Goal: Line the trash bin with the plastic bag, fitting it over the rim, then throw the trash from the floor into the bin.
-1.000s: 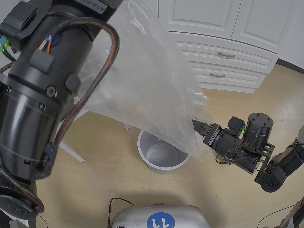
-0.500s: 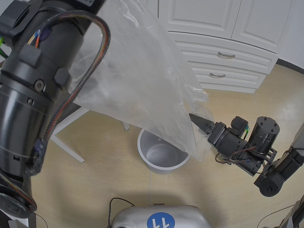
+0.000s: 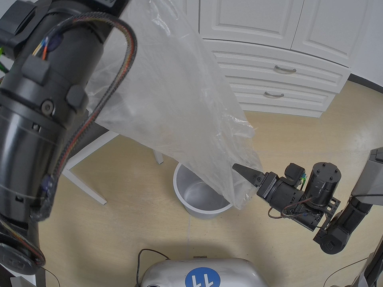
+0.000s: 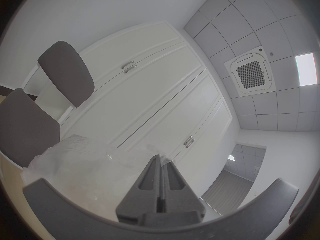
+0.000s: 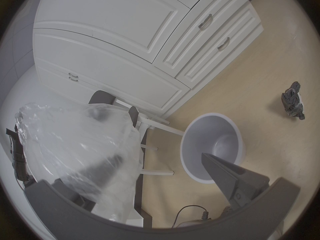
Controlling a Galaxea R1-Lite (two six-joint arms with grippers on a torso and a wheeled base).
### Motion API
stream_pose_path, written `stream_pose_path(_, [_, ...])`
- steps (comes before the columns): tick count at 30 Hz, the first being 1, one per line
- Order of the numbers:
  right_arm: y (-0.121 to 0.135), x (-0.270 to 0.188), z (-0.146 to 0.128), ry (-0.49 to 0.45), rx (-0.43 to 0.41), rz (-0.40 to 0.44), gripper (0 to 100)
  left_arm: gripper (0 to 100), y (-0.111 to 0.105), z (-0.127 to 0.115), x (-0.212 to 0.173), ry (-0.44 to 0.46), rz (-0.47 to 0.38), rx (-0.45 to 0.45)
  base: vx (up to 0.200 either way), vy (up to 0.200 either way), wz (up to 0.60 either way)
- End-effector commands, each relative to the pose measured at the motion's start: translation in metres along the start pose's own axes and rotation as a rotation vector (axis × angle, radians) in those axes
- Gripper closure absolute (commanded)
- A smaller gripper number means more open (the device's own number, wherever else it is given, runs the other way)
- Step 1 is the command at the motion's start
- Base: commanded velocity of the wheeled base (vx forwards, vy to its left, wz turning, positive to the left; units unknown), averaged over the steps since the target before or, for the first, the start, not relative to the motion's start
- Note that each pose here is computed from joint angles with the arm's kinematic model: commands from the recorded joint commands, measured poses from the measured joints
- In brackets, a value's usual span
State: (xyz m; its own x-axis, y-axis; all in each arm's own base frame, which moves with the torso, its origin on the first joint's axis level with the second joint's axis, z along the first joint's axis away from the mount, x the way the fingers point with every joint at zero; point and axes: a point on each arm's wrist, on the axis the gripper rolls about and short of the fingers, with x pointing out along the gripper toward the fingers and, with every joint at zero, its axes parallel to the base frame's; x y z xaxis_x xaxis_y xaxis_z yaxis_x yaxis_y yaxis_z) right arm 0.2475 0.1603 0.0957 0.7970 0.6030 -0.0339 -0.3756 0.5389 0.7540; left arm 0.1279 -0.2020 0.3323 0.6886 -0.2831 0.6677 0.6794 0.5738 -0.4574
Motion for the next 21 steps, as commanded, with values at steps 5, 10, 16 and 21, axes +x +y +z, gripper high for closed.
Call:
stream_pose_path(5, [0.003, -0.001, 0.002, -0.016, -0.012, 0.017, 0, 100, 0.001, -0.003, 0.000, 0.007, 0.002, 0.004, 0.000, 0.000, 0.00])
stream_pose_path(10, [0.003, 0.000, -0.004, 0.003, -0.011, 0.015, 0, 100, 0.000, -0.003, 0.000, 0.005, 0.002, 0.001, 0.000, 0.000, 0.00])
stream_pose_path(16, [0.003, 0.002, -0.008, 0.013, -0.025, 0.012, 0, 100, 0.001, -0.004, 0.000, 0.008, 0.002, 0.003, 0.000, 0.000, 0.00])
stream_pose_path(21, [0.003, 0.002, -0.007, 0.010, -0.025, 0.013, 0, 100, 0.001, -0.004, 0.000, 0.007, 0.002, 0.002, 0.000, 0.000, 0.00])
